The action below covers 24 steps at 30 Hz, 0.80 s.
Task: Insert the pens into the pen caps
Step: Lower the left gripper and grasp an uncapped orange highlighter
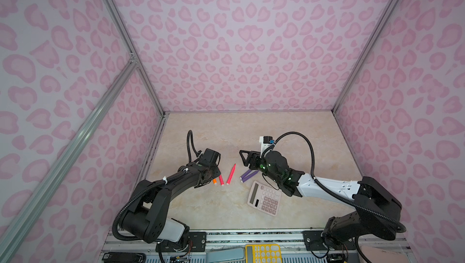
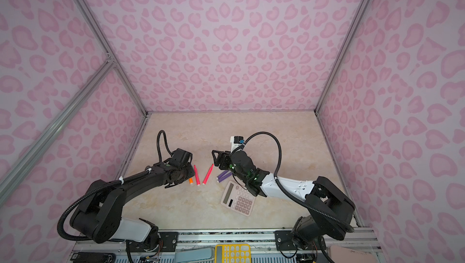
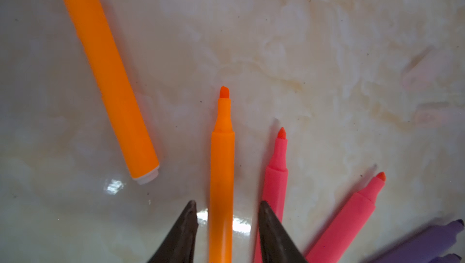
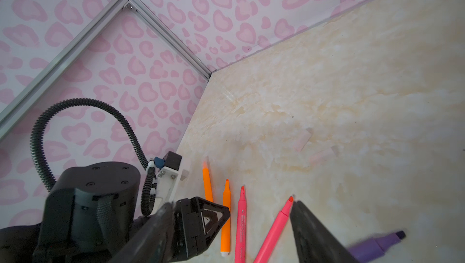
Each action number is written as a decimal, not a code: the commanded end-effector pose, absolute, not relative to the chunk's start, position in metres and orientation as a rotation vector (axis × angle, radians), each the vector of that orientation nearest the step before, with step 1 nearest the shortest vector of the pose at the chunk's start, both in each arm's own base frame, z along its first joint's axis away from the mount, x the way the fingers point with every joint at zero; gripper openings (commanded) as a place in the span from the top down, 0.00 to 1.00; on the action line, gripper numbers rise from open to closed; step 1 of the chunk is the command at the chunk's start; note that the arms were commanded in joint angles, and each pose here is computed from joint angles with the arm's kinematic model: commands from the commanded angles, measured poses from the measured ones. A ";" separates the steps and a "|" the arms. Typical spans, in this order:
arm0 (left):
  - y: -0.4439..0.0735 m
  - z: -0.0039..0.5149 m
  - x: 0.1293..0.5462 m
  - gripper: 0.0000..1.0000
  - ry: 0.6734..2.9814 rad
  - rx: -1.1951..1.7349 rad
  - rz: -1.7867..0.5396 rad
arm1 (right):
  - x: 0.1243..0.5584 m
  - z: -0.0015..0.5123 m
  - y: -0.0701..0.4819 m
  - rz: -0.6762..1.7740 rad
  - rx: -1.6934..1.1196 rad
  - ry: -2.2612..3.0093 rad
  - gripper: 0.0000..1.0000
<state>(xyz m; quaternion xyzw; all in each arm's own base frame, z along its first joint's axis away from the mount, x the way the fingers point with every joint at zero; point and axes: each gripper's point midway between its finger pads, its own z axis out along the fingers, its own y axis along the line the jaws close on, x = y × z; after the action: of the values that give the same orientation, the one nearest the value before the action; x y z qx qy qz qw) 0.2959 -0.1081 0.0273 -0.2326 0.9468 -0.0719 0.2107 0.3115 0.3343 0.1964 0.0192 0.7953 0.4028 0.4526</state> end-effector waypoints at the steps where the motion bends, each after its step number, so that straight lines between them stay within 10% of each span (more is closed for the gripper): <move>1: -0.116 0.022 0.301 0.59 2.639 -0.661 -0.228 | 0.313 0.193 0.331 0.979 0.056 1.966 0.26; 24: -0.106 0.016 0.295 0.68 2.701 -0.648 -0.025 | 0.317 0.186 0.329 0.979 0.069 1.982 0.26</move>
<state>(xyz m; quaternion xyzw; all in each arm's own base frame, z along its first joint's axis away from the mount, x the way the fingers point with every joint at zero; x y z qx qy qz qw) 0.2975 -0.1091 0.0210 -0.2264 0.9543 -0.0236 0.1936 0.3168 0.3301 0.1851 0.0247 0.8030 0.3934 0.4470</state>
